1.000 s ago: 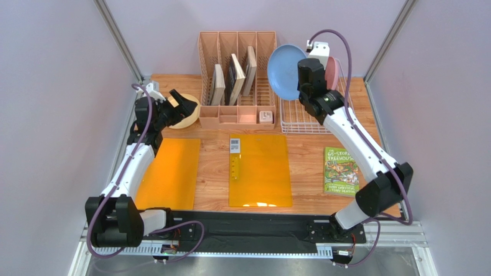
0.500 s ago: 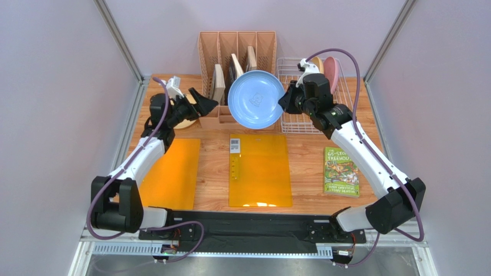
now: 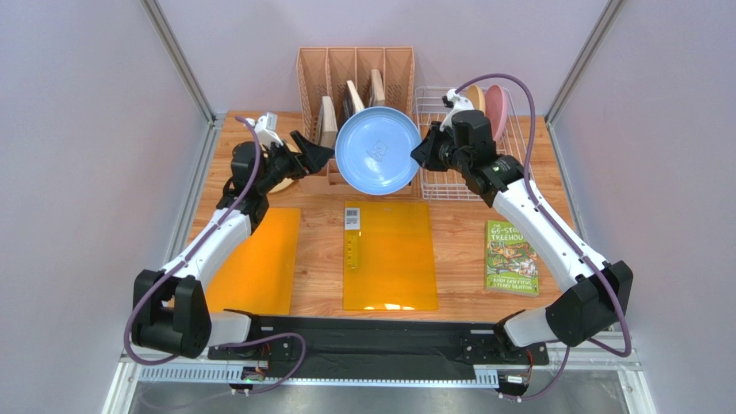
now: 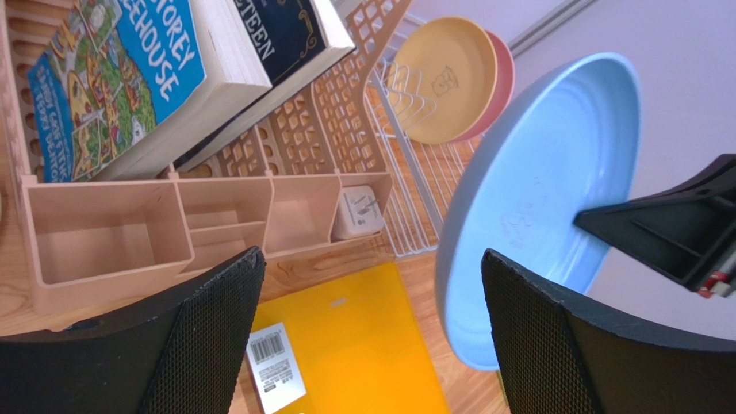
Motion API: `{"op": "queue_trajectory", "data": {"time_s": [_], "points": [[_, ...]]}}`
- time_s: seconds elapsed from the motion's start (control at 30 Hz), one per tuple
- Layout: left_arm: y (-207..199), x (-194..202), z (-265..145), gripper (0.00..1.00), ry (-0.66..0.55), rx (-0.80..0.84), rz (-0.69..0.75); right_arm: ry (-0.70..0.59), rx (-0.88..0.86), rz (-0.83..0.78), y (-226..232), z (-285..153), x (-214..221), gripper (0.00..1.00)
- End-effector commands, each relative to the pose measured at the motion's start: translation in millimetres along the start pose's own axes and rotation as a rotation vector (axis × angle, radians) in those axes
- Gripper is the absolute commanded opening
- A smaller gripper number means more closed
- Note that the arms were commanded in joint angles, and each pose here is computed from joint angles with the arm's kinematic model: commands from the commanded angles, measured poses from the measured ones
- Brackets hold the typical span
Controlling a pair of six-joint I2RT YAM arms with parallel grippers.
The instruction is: Unload the plates from the dish rack
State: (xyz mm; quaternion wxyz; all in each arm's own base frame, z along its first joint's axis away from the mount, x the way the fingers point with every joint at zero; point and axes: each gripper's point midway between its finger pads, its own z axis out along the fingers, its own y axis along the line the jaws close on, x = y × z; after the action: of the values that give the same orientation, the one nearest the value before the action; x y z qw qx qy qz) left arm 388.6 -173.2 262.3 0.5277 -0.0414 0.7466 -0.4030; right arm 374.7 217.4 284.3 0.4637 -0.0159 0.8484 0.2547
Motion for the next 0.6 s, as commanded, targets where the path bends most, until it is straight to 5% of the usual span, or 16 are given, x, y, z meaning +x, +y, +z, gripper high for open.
{"op": "queue_trajectory", "data": {"time_s": [0.0,0.37,0.57], "points": [[-24,-31,-20,1.0,-0.124,0.026,0.093,-0.075,0.03,0.012,-7,4,-15,0.0],[-21,-8,4,0.96,-0.023,0.072,0.034,-0.016,-0.111,0.062,16,22,-4,0.0],[-20,4,20,0.84,0.011,0.094,0.01,0.031,-0.167,0.077,25,30,5,0.0]]}}
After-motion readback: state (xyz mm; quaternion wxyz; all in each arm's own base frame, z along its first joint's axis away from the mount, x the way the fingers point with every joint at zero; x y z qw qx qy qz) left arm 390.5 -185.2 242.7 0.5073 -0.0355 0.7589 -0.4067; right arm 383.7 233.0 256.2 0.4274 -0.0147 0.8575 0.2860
